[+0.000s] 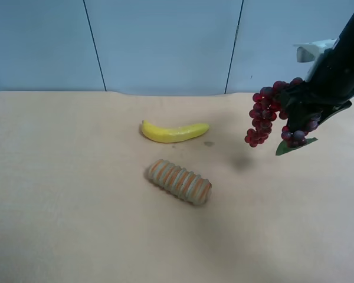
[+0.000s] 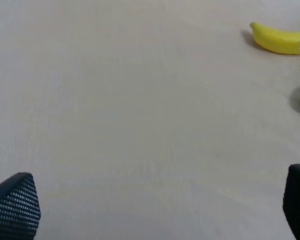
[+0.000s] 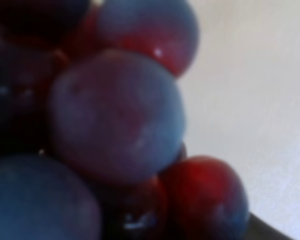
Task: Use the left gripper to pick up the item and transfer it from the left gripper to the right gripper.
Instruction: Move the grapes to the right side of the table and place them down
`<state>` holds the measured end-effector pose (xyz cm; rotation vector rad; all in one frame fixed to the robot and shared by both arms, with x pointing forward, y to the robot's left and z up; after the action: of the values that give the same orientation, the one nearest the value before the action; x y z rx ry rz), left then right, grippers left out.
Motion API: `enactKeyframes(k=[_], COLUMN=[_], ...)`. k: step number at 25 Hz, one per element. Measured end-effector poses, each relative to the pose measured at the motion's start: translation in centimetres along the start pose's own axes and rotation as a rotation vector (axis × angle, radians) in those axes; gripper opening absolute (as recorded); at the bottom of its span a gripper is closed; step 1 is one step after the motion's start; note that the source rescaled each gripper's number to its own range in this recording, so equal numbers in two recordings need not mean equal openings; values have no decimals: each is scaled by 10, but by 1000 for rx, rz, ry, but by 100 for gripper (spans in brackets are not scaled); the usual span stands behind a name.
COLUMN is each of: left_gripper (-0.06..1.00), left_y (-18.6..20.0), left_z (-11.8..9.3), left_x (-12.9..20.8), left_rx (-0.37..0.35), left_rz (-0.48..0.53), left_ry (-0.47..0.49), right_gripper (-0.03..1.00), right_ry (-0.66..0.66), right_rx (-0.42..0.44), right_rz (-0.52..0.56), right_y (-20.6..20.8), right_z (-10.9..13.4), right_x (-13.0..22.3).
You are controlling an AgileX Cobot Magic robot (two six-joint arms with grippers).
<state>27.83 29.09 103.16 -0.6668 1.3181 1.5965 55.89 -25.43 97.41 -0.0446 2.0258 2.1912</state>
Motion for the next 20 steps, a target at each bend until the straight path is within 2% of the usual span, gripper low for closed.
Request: enactKeyframes(k=[11, 20], left_gripper=[100, 100], left_y=[0, 0], left_z=[0, 0], left_x=[0, 0], left_rx=[1, 1], left_rz=[0, 0], left_ry=[0, 1], right_gripper=[0, 0], right_ry=[26, 25], right_rx=[90, 95], right_rz=[117, 114], right_y=[-57, -89], right_z=[-13, -13], right_x=[-8, -18])
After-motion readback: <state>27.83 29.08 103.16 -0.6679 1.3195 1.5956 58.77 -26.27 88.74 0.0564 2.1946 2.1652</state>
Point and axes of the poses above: a point on each arm's last joint axis where the gripper is mounted, y pointing back along that axis away from the gripper, z along the wrist's bending axis when the last joint is at zero, x = y × z, the point moved 5 cm from there along -y, pointing out along that axis toward the gripper, and after that the axes turned 15 degrees about -y, right-handed, at the moved point
